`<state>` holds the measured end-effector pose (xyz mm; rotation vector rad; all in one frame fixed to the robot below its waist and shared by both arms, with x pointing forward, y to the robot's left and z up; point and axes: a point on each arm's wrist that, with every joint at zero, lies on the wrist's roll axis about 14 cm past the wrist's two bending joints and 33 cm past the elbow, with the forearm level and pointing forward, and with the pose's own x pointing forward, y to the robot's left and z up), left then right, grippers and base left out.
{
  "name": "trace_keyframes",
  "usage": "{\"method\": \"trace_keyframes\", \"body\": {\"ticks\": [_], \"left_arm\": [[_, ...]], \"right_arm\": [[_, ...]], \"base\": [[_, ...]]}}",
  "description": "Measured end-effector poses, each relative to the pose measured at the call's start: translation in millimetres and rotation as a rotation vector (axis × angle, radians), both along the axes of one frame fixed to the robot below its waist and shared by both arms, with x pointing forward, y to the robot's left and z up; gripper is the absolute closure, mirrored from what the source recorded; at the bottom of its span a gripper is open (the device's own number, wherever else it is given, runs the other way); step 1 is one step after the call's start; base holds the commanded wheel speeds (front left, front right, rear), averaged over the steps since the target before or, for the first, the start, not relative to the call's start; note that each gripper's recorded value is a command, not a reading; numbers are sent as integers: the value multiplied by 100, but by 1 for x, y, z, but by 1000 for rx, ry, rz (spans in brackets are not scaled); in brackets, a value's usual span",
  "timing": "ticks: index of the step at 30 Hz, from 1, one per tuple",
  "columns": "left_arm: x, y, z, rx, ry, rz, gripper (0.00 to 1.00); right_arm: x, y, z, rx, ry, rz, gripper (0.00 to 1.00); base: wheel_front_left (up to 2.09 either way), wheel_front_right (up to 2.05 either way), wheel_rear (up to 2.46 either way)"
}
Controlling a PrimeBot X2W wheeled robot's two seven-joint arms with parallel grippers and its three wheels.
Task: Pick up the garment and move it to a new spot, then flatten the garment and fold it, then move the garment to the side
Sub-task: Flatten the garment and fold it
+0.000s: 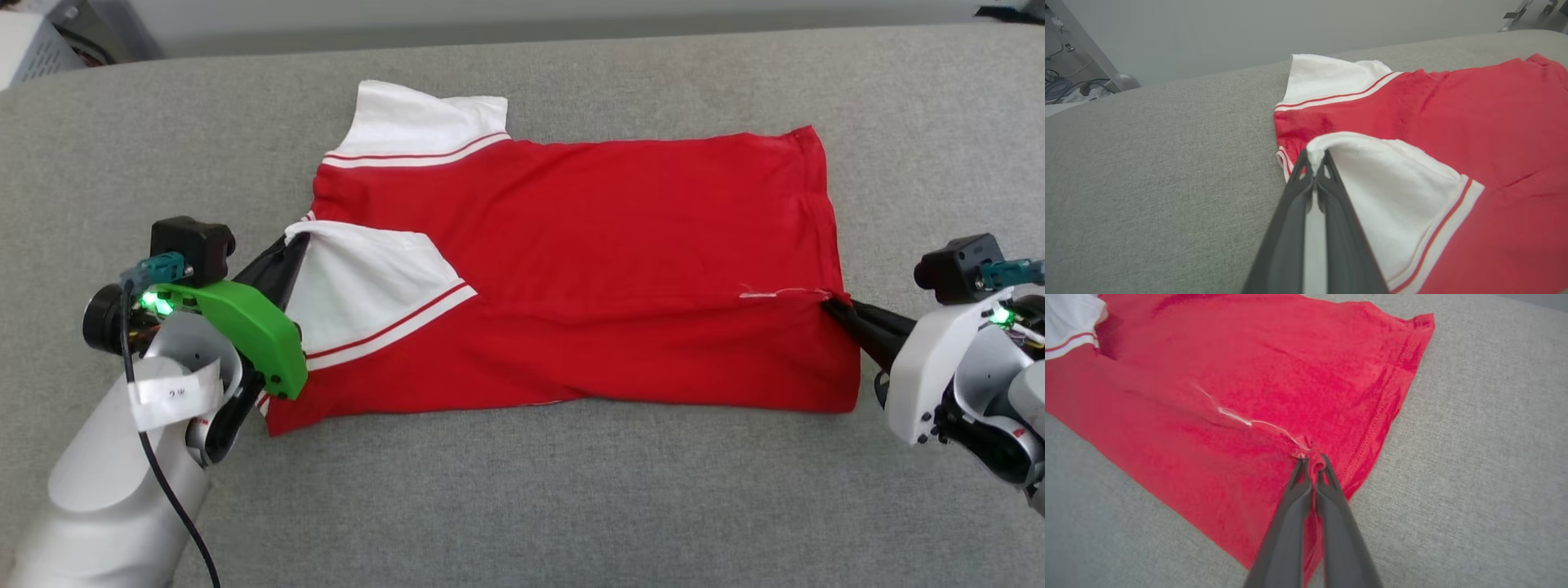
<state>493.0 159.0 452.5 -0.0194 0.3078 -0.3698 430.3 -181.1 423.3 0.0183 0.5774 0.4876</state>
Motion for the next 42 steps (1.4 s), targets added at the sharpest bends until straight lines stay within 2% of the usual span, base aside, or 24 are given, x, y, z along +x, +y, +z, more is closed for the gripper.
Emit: {"method": "trace_keyframes", "body": {"ticks": [9, 15, 16, 17, 18, 24, 30, 32, 36, 42], "left_arm": [[1, -4, -73, 53, 183, -21, 100], [0, -4, -82, 48, 190, -19, 100], [0, -4, -81, 47, 184, -15, 100], [0, -3, -79, 42, 177, -8, 67], [-1, -2, -77, 40, 174, -5, 0], [-3, 11, -53, 74, 110, 2, 0], [-3, 25, -9, 91, 93, -5, 0], [-14, 25, 10, 98, 165, -48, 0], [-24, 31, 19, 116, 278, -67, 0], [-49, 31, -7, 161, 549, -108, 0]], "right_arm": [[8, -9, -47, -81, 115, -5, 100], [11, -6, -53, -109, 101, 23, 100], [12, -6, -51, -104, 94, 17, 89], [13, -6, -49, -98, 85, 10, 51], [13, -7, -47, -93, 74, 4, 0], [18, -12, -19, -40, -56, -44, 0], [5, -17, -2, -21, -111, -58, 0], [3, -12, 13, -12, -154, -48, 0], [5, -8, 26, -8, -188, -39, 0], [5, -4, 34, 0, -201, -38, 0]], "base": [[0, 0, 0], [0, 0, 0], [0, 0, 0], [0, 0, 0], [0, 0, 0], [0, 0, 0], [0, 0, 0], [0, 0, 0], [0, 0, 0], [0, 0, 0]]}}
